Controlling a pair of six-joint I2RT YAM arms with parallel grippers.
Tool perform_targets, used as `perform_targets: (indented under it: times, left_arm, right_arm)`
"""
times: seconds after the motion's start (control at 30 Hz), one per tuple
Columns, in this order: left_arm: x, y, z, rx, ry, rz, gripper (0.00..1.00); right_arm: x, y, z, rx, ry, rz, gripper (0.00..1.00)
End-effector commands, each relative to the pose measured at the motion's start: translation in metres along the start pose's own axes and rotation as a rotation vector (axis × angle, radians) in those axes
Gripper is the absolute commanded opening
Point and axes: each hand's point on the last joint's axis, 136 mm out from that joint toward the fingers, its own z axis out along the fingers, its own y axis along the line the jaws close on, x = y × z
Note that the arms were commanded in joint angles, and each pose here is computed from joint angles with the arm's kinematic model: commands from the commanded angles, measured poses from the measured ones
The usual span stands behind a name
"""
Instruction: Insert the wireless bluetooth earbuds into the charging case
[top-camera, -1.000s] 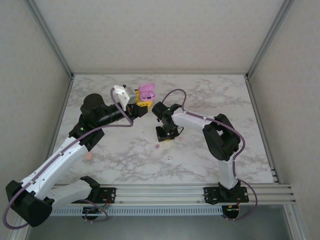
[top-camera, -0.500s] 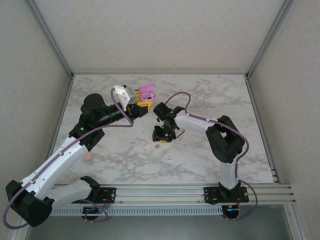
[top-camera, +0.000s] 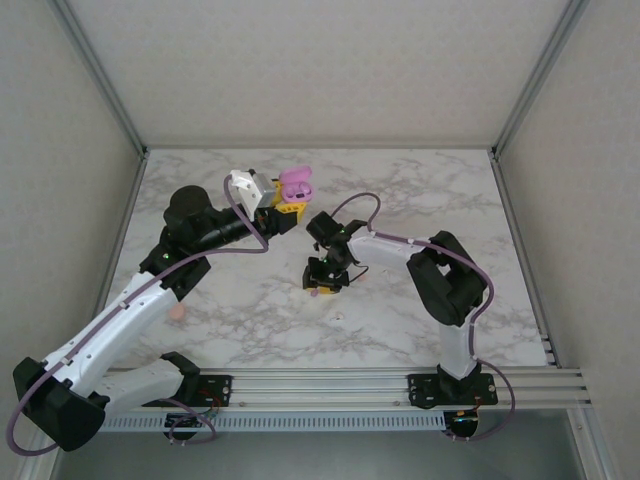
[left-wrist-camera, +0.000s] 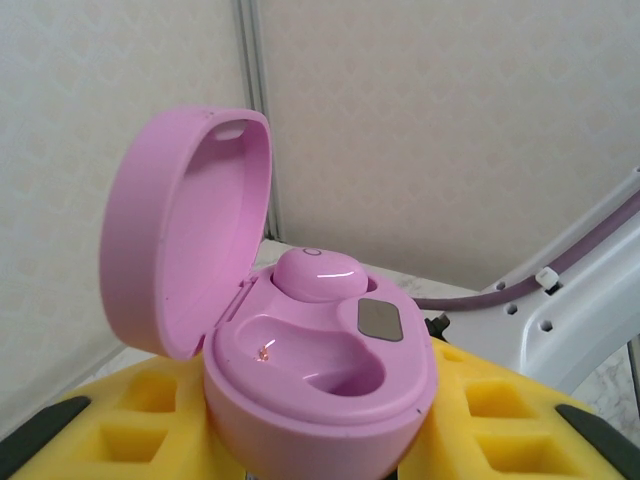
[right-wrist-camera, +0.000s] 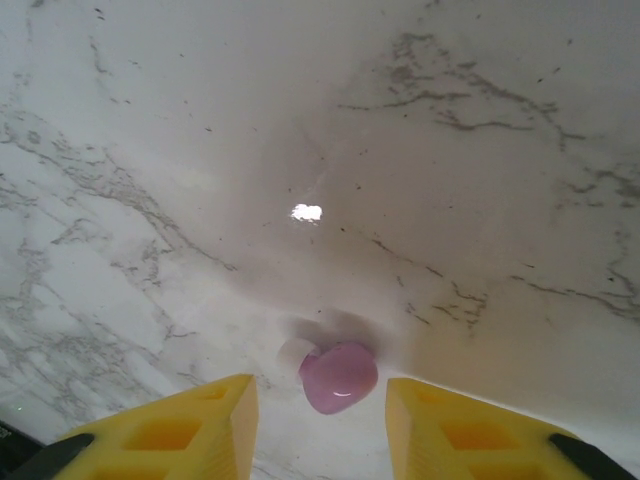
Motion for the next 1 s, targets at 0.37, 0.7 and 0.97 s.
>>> perform_targets:
  times: [0.37,0.7,0.97]
  left_arm:
    - [-0.02,-0.004,-0.001,0.009,-0.039,0.038,0.29]
    - [-0.018,-0.002,0.0,0.005,-0.034,0.04,0.29]
    - [-0.018,-0.002,-0.001,0.003,-0.03,0.043,0.29]
  right_arm:
    - [0.0,0.011,0.012,-0.005,0.01,-0.016,0.34]
    - [-0.009,0.021,0.01,-0.015,-0.002,-0.042,0.34]
    - [-0.012,0.024,0.014,-0.007,0.005,-0.047,0.35]
